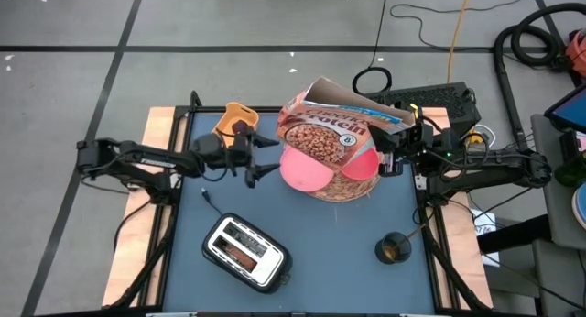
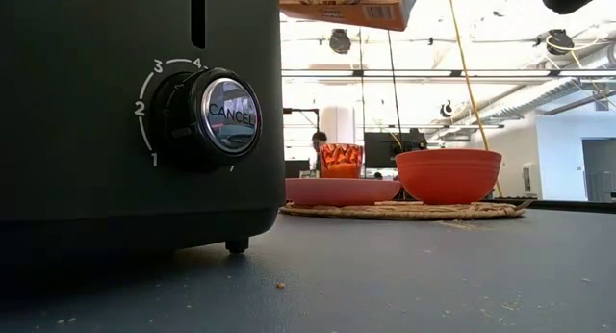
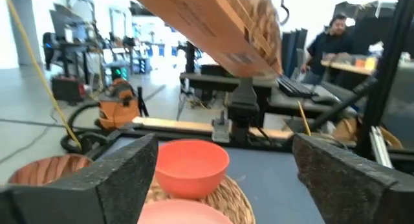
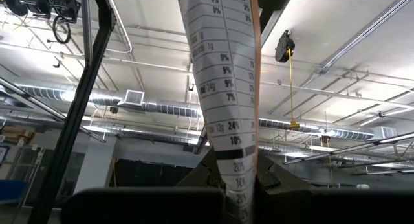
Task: Arrange a breakfast setting
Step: Pour the cereal from the cereal box into the red bowl
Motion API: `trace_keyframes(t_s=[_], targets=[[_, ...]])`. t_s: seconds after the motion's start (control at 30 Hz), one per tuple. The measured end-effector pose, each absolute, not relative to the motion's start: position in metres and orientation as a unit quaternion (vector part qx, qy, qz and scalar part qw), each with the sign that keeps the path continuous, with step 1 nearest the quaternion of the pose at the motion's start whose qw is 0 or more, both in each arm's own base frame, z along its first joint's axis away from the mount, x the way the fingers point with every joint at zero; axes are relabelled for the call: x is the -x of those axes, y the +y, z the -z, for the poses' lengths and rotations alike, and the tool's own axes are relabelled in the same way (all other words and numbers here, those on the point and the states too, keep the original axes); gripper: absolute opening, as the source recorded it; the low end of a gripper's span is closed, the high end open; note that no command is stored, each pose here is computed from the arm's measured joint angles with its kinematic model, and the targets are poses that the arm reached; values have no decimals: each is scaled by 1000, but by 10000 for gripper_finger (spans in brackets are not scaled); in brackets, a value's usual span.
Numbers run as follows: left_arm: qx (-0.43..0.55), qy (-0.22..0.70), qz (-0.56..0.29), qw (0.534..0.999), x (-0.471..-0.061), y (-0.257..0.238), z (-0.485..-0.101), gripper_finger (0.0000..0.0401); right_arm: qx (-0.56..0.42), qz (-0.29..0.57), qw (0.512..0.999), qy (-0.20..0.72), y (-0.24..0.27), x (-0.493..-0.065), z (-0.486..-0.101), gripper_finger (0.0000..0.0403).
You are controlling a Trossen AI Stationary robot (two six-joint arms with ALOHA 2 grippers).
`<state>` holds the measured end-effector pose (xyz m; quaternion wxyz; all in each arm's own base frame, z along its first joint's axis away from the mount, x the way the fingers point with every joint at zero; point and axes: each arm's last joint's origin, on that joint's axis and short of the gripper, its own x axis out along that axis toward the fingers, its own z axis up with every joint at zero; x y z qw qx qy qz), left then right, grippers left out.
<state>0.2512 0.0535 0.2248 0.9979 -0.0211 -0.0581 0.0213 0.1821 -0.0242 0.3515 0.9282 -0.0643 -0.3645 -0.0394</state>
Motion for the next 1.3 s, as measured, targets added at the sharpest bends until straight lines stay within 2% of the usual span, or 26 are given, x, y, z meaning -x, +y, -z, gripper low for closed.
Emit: trace_keyframes(t_s=[0.33, 0.77, 1.3], targets=[[52, -117, -41, 991, -265, 56, -218, 381, 65, 37, 927, -368, -24, -183, -351, 0], [15, -165, -29, 986, -314, 60, -246, 381, 102, -3, 903, -416, -23, -195, -346, 0], [2, -180, 11, 984, -321, 59, -257, 381, 142, -18, 890, -434, -21, -199, -344, 0]])
